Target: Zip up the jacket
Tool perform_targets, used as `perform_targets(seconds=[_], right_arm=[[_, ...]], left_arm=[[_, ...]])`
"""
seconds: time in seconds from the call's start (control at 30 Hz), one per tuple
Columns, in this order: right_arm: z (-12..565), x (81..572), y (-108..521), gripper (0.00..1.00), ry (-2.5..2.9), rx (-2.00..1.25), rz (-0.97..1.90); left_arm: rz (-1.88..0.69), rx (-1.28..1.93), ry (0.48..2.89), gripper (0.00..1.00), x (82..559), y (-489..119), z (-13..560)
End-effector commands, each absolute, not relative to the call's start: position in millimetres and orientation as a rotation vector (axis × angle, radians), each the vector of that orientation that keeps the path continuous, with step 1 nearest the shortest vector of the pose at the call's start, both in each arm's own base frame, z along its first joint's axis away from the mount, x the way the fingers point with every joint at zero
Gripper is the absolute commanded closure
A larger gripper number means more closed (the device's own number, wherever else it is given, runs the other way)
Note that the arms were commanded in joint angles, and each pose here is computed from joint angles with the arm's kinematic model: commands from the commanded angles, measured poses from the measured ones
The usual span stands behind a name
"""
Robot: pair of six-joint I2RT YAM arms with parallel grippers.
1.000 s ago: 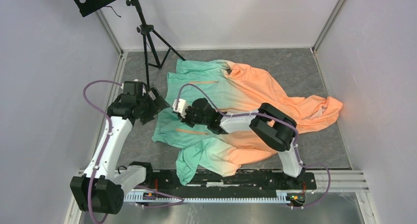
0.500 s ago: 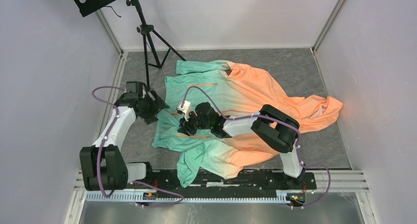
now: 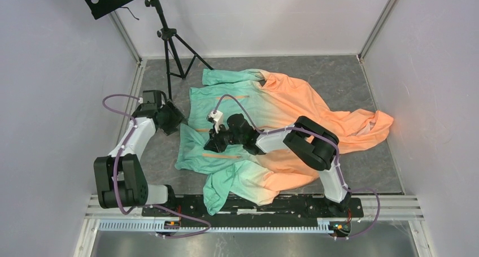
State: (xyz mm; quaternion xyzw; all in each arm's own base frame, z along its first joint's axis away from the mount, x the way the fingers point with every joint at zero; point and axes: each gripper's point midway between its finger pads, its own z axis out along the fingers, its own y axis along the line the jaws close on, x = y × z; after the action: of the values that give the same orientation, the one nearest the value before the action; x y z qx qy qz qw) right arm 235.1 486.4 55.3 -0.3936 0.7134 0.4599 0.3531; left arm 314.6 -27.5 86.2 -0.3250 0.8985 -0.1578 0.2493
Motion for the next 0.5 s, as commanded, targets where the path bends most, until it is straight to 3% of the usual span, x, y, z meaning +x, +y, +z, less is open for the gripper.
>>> perform_targets(seconds=[0.0,0.23,0.37,0.47], right_arm=[[68.0,235.6,495.7,0.79,1.788,-1.028,1.232],[63.8,240.4,487.1,0.86,1.799,-0.992,1.247],[62.4,240.5,484.1,0.87,1.798,-0.99,1.262],[60.3,241.1,480.5,0.88,1.809,-0.989,1.265]], left_arm=[[-0.246,-0.802,2.345,0.38,336.5,-5.2,105.3],[-0.226,-0.824,2.379,0.42,350.4,-5.5,83.9],[-0.361,-0.774,2.433,0.42,360.4,-25.1,72.5],[-0.462,-0.733,2.462,0.5,360.9,-39.3,66.6]])
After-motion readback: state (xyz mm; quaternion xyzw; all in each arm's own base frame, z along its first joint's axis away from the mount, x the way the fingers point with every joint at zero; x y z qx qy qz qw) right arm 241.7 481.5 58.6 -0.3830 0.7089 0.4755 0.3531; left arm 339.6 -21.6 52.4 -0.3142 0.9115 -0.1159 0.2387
